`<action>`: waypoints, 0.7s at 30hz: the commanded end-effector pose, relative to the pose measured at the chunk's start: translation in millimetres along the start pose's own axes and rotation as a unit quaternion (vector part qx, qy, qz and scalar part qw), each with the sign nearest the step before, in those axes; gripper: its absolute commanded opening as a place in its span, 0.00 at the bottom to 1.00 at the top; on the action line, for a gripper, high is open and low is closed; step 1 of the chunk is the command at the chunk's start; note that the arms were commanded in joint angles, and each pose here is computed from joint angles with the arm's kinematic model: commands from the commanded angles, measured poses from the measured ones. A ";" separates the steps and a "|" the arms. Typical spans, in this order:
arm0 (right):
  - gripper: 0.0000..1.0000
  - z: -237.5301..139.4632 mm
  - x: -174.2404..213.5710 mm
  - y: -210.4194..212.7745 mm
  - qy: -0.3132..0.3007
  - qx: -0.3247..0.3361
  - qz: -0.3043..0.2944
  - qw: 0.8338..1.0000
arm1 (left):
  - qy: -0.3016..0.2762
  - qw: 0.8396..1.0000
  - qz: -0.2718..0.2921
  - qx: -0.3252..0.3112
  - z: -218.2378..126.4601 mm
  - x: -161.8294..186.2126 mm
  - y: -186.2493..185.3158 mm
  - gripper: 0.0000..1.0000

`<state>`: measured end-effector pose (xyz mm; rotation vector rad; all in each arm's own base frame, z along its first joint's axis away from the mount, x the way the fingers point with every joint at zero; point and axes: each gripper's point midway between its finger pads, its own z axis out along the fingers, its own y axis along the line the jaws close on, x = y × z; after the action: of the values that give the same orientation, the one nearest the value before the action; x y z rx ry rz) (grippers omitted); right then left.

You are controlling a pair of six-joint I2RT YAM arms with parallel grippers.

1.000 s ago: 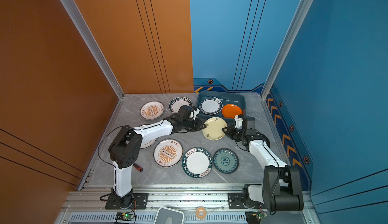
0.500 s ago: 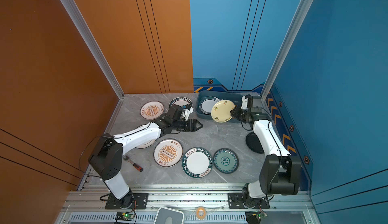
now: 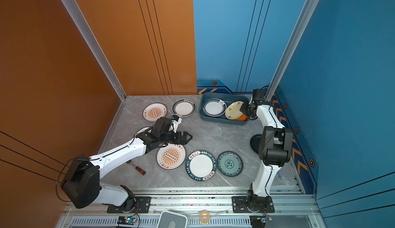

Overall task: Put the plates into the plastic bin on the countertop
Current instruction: 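Carry the cream plate with the right gripper into the teal bin and lower it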

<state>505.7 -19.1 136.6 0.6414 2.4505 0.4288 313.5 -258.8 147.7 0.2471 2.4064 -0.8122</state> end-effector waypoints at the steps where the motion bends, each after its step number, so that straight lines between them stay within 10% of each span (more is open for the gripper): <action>1: 0.00 -2.6 -13.9 1.4 -0.016 0.015 0.006 1.000 | 0.000 1.000 0.000 -0.015 -4.0 3.5 14.3 0.98; 21: 0.11 50.3 7.3 -27.5 0.035 0.053 0.028 0.998 | 0.008 1.000 -0.014 -0.015 -4.6 -0.4 29.3 0.98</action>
<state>522.0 -26.2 97.0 0.7143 2.5055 0.3864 325.0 -234.3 138.4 0.1808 2.4229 -0.7822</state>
